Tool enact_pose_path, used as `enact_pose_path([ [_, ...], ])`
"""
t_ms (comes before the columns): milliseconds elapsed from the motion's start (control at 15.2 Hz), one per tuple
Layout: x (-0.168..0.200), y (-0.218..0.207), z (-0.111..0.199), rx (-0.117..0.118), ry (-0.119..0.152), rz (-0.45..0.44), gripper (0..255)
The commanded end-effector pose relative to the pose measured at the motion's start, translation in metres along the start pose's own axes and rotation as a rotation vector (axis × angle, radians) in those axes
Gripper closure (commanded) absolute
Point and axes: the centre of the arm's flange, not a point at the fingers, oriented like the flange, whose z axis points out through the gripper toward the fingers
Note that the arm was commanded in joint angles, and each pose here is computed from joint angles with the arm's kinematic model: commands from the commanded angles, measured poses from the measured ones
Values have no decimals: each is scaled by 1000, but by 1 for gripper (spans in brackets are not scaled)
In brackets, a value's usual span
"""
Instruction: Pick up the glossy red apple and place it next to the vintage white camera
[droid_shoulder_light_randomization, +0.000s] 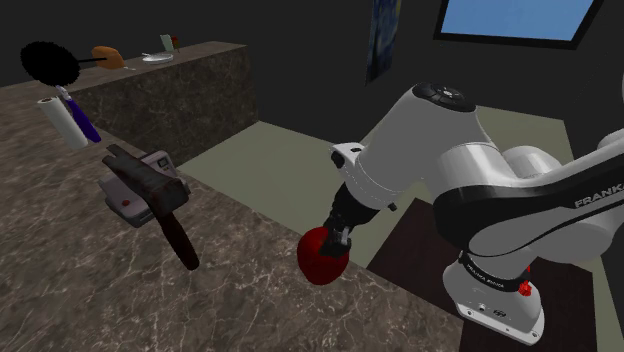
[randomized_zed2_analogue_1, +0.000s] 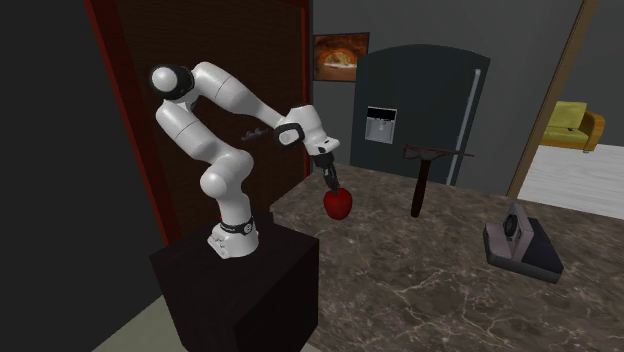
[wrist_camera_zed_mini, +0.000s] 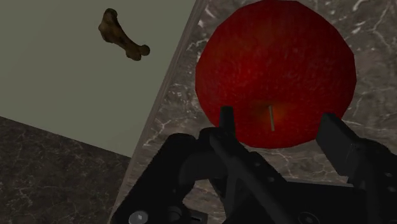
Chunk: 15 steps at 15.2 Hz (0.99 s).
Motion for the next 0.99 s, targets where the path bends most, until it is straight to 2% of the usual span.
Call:
enact_pose_path([
  [0,0,0,0,0,0,0,255],
  [528,0,0,0,0,0,0,255],
  [924,13,1,-29,0,0,0,255],
])
